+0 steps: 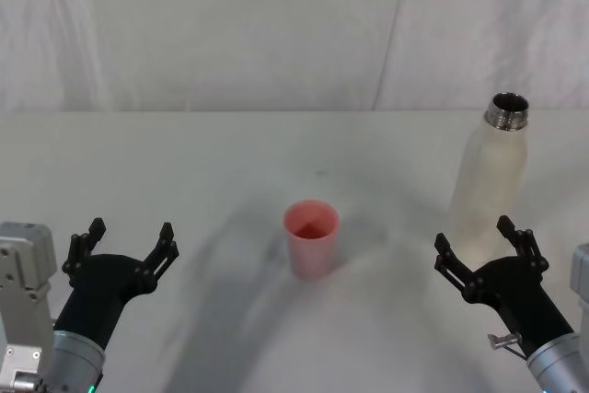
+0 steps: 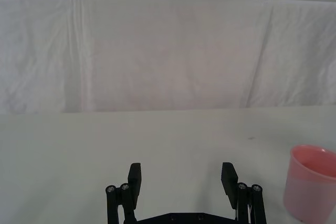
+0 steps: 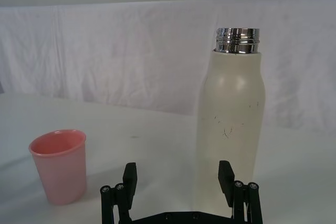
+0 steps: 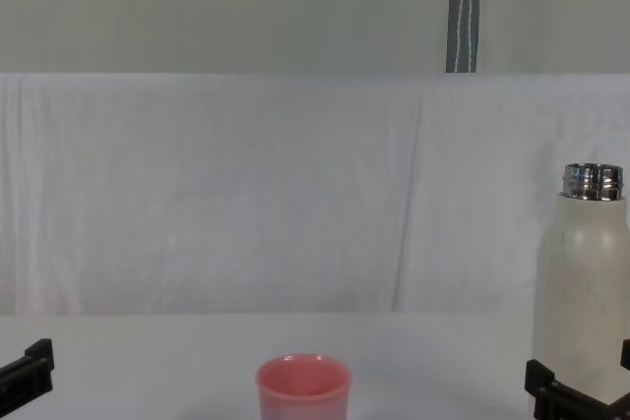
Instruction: Grasp the thermos with one hand and pour water into the cup lid.
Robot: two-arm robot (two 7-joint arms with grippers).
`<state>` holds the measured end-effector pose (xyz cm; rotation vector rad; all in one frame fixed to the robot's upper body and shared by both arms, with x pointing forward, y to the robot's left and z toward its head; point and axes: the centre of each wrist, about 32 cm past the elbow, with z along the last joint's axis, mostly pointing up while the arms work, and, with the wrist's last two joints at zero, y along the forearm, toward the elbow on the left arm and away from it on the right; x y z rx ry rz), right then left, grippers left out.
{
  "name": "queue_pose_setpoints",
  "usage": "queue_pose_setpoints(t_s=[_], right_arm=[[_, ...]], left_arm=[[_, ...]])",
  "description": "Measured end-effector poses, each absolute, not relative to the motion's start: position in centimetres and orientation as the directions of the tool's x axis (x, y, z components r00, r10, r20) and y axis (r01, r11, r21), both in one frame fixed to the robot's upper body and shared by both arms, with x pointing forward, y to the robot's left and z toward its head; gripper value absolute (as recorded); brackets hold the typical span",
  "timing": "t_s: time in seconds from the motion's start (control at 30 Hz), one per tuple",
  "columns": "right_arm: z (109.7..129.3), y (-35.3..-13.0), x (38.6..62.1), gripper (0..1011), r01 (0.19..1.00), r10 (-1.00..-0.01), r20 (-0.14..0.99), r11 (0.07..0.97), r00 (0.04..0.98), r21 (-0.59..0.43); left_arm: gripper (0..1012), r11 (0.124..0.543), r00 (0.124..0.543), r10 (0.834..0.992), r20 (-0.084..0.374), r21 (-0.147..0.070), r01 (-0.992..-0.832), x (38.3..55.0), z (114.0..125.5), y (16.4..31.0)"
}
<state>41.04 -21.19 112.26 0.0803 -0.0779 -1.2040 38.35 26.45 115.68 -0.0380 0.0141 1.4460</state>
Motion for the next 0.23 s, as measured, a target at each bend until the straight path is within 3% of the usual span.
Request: queue_pose_setpoints(t_s=[0.23], right_arm=[[112.26,-21.19,41.04,1001,0.929,-0.934,0.017,0.356,0.357,0.104]], left_arm=[[1001,0.124,0.124,0.992,-0.033,-0.017,-0.992,38.35,115.68,26.45]])
